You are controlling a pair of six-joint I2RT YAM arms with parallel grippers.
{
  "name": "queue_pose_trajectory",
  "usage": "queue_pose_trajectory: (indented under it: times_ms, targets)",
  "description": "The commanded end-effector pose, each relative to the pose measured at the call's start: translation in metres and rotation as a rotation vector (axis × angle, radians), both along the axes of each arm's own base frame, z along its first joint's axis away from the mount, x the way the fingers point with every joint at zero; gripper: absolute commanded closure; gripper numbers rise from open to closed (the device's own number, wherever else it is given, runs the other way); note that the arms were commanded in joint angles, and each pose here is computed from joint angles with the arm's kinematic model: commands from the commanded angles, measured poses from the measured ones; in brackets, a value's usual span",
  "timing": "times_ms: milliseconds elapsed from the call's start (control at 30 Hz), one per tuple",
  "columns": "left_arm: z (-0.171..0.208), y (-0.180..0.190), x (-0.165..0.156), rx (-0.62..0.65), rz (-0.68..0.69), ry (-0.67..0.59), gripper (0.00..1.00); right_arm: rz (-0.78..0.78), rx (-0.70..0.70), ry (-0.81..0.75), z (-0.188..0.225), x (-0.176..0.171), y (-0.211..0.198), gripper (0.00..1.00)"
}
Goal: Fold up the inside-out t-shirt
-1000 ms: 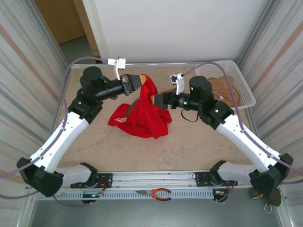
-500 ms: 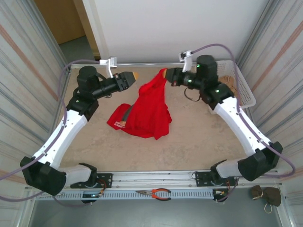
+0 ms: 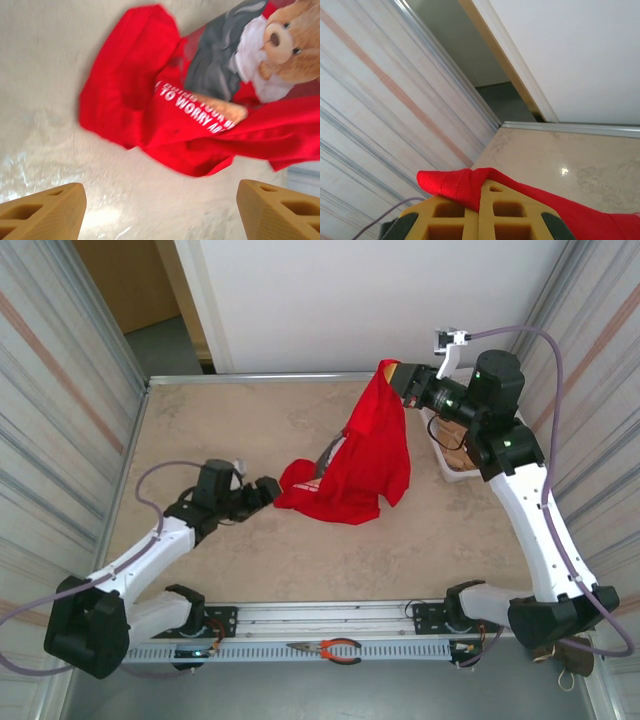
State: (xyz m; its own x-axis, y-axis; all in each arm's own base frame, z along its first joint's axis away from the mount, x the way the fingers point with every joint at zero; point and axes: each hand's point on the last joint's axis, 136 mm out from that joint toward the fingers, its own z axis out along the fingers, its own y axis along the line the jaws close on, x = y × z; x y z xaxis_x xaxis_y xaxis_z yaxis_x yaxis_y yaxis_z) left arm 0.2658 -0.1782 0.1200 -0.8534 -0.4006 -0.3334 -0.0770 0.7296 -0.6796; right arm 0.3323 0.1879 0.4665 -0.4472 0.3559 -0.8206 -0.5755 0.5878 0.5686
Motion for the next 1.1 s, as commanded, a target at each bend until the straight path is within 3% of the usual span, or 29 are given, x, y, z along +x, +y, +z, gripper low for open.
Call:
queue_pose_trajectory:
  times_ms: [0,200,500,533,567,600,633,667,800,933,1067]
  targets:
    - [0.007,-0.009,0.009,0.054,0.021,-0.093,0.2,0.019,0.021,0.003,0.004,-0.004,0.0,1.0]
    - [-0.001,-0.049,0.02,0.13,-0.068,-0.124,0.17,0.01,0.023,0.0,0.005,-0.008,-0.002,1.0]
    - [-0.044,-0.099,0.071,0.222,-0.083,-0.053,0.16,0.003,0.035,-0.028,0.028,-0.013,-0.008,1.0]
    - [-0.05,-0.099,0.077,0.241,-0.078,-0.041,0.23,-0.002,0.039,-0.035,0.036,-0.014,-0.012,1.0]
    - [-0.053,-0.101,0.082,0.244,-0.082,-0.039,0.38,-0.011,0.043,-0.046,0.043,-0.013,-0.016,1.0]
    - [-0.051,-0.099,0.089,0.233,-0.083,-0.045,0.64,-0.028,0.05,-0.057,0.052,-0.012,-0.024,1.0]
    - [-0.043,-0.095,0.096,0.216,-0.08,-0.053,0.95,-0.048,0.065,-0.068,0.063,-0.011,-0.034,1.0]
    - [-0.032,-0.091,0.102,0.201,-0.076,-0.071,1.0,-0.059,0.081,-0.085,0.074,-0.011,-0.043,1.0]
    - [0.064,-0.053,0.121,0.169,-0.046,-0.239,1.0,-0.101,0.134,-0.135,0.112,-0.014,-0.074,1.0]
    - [0.173,-0.014,0.118,0.114,-0.005,-0.419,1.0,-0.116,0.165,-0.186,0.138,-0.024,-0.088,1.0]
    - [0.232,0.005,0.104,0.09,0.01,-0.521,1.0,-0.1,0.188,-0.228,0.158,-0.038,-0.088,1.0]
